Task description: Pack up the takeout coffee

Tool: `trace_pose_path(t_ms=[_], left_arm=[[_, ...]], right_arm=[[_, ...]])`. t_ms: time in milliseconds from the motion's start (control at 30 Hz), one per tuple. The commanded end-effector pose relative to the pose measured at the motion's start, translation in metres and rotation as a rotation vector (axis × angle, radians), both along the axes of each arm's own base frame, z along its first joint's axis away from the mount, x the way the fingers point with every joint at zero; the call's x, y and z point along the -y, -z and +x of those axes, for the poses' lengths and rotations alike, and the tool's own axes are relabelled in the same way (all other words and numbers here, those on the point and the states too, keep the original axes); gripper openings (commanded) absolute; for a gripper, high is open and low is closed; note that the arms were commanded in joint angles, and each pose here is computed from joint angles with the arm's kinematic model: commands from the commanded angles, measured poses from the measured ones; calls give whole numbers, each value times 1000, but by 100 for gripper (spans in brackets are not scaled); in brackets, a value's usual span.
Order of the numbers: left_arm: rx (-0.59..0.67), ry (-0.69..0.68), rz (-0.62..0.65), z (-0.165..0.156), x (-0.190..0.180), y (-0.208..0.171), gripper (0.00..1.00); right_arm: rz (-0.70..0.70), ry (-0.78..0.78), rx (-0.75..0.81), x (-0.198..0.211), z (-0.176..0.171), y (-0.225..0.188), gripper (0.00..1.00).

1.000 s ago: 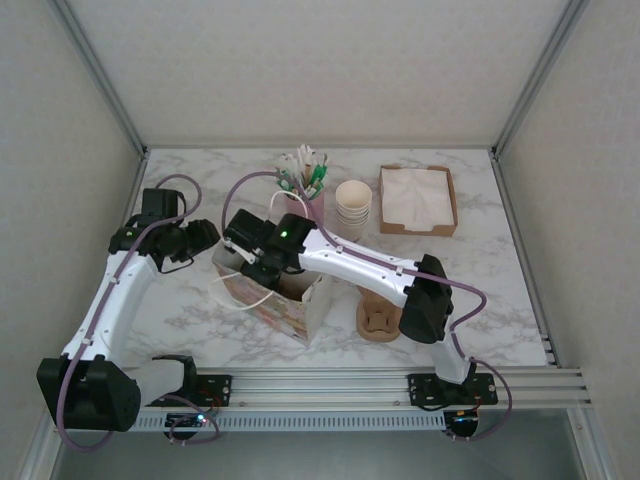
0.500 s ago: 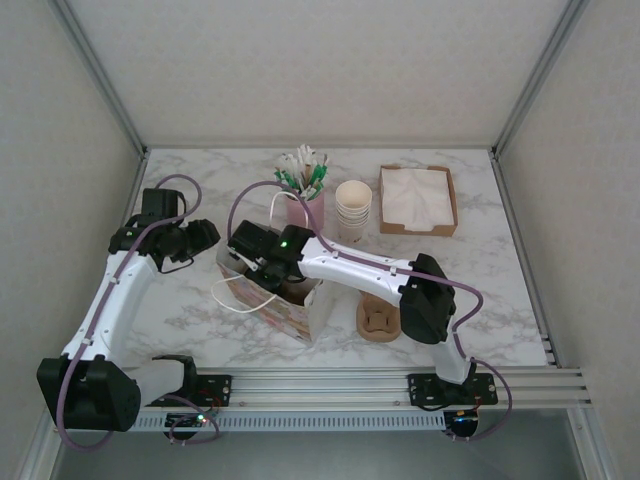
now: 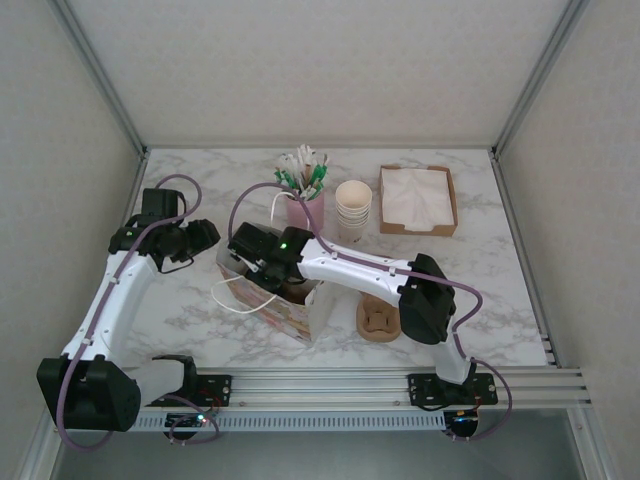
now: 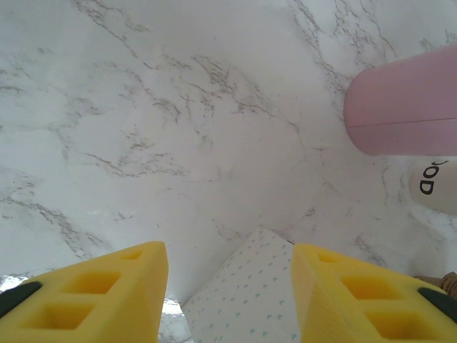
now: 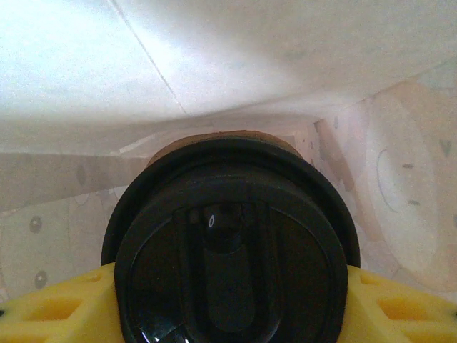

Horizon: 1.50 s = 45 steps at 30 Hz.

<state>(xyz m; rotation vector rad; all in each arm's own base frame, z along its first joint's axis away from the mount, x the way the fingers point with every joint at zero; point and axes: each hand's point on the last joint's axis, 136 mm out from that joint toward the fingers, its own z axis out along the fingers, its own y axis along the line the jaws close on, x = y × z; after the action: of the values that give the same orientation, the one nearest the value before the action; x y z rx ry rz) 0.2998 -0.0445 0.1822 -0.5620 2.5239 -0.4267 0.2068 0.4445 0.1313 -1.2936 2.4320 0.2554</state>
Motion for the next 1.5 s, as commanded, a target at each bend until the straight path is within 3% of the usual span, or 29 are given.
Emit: trace_pose_path(t_ms=[0, 867, 1100, 1267, 1467], left_arm=[[-28, 9, 5, -4, -2, 6, 49], [-28, 14, -2, -3, 0, 6, 49], [-31, 14, -1, -3, 0, 7, 49], [-25, 17, -4, -3, 0, 6, 49], [-22, 24, -14, -3, 2, 5, 49]], right_arm=[[-246, 15, -75, 38, -18, 60, 48], [-508, 93, -136, 93, -46, 125, 48], [-384, 117, -257, 75, -62, 120, 48], [-494, 163, -155, 89, -47, 121, 48], [-452, 169, -164, 83, -49, 118, 48]])
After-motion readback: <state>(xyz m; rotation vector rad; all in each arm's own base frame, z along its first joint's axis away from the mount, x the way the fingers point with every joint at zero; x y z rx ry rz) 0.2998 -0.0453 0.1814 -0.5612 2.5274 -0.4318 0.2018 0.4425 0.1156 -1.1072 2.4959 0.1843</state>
